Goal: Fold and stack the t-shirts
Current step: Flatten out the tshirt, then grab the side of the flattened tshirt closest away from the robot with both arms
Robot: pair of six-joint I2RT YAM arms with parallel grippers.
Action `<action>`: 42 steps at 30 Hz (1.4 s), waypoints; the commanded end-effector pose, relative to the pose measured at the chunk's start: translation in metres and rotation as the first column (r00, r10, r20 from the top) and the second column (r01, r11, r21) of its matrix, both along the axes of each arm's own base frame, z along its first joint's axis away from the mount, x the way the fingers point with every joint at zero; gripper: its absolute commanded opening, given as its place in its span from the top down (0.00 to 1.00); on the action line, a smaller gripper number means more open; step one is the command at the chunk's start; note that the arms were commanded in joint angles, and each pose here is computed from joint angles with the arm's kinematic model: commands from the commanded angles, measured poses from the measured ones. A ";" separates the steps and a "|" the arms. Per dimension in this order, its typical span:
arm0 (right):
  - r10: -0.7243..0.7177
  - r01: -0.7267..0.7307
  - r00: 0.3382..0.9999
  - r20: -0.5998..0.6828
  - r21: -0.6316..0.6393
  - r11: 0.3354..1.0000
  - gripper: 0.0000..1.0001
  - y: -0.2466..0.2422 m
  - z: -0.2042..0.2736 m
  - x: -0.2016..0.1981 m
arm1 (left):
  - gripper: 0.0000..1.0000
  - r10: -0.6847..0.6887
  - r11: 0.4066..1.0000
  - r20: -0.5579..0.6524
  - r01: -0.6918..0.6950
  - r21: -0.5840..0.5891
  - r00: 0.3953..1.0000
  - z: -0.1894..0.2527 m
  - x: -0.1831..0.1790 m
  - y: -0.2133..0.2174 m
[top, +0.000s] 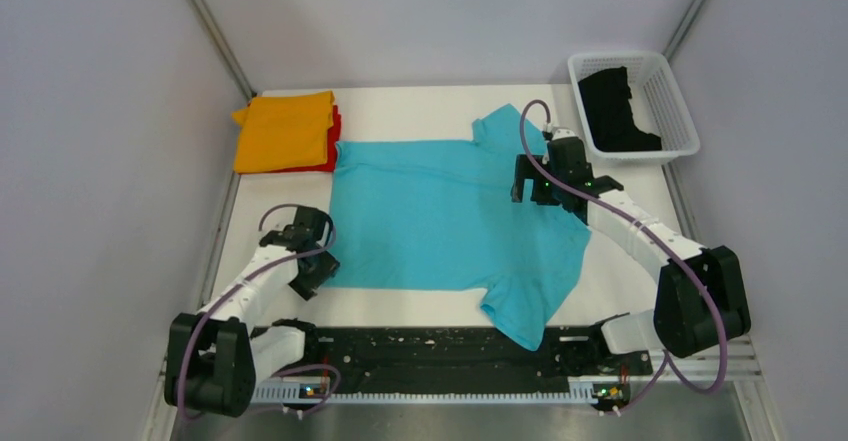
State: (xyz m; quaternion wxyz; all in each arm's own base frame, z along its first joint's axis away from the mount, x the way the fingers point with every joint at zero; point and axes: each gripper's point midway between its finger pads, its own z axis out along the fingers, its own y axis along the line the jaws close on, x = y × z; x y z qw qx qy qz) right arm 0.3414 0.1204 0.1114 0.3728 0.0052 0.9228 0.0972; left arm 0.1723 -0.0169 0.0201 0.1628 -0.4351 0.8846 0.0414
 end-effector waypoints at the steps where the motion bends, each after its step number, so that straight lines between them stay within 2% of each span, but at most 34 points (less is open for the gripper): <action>1: -0.007 0.007 0.999 0.039 0.007 1.000 0.01 0.001 0.011 0.003 | 0.41 0.049 0.999 0.030 -0.049 0.017 0.998 -0.002 0.009 0.004; 10: -0.007 0.007 0.999 0.044 0.008 1.000 0.01 0.001 0.015 0.003 | 0.53 0.058 0.997 0.045 -0.060 0.039 0.997 -0.011 0.014 0.008; 12: -0.006 0.005 0.999 0.041 0.008 1.000 0.01 0.001 0.015 0.001 | 0.66 0.058 0.997 0.039 -0.060 0.039 0.998 -0.015 0.015 0.008; 15: -0.007 0.007 0.999 0.040 0.014 1.000 0.01 0.000 0.018 -0.002 | 0.79 0.050 0.998 0.031 -0.051 0.021 0.998 -0.021 0.017 0.004; 16: -0.010 0.009 0.999 0.038 0.016 1.000 0.01 0.000 0.019 -0.003 | 0.85 0.049 0.999 0.028 -0.049 0.017 0.998 -0.022 0.018 0.003; 17: -0.010 0.009 0.999 0.032 0.017 1.000 0.01 0.000 0.019 -0.006 | 0.95 0.047 0.999 0.023 -0.048 0.016 0.999 -0.023 0.017 0.002; 18: -0.010 0.010 1.000 0.028 0.016 1.000 0.01 0.001 0.020 -0.009 | 1.00 0.048 0.999 0.017 -0.048 0.017 0.999 -0.024 0.015 0.003; 22: 0.042 -0.043 0.999 -0.023 -0.030 0.999 0.01 0.012 0.018 -0.030 | 1.00 0.052 0.998 0.012 -0.053 0.043 0.999 -0.020 0.006 0.009; 25: 0.096 -0.101 0.993 -0.071 -0.068 0.993 0.01 0.025 0.012 -0.053 | 1.00 0.041 0.999 0.058 -0.043 0.018 0.997 -0.014 0.007 0.005; 32: 0.222 -0.231 0.963 -0.151 -0.046 0.972 0.03 0.045 0.012 -0.109 | 1.00 0.051 0.997 0.064 -0.054 0.046 0.997 -0.005 -0.005 0.013; 38: 0.306 -0.340 0.907 -0.290 -0.073 0.937 0.07 0.051 -0.005 -0.168 | 1.00 0.042 0.998 0.073 -0.044 0.034 0.996 -0.004 -0.005 0.010; 42: 0.352 -0.431 0.834 -0.424 -0.104 0.896 0.15 0.047 -0.022 -0.212 | 1.00 0.016 0.999 0.070 -0.019 0.048 0.997 -0.003 0.003 0.011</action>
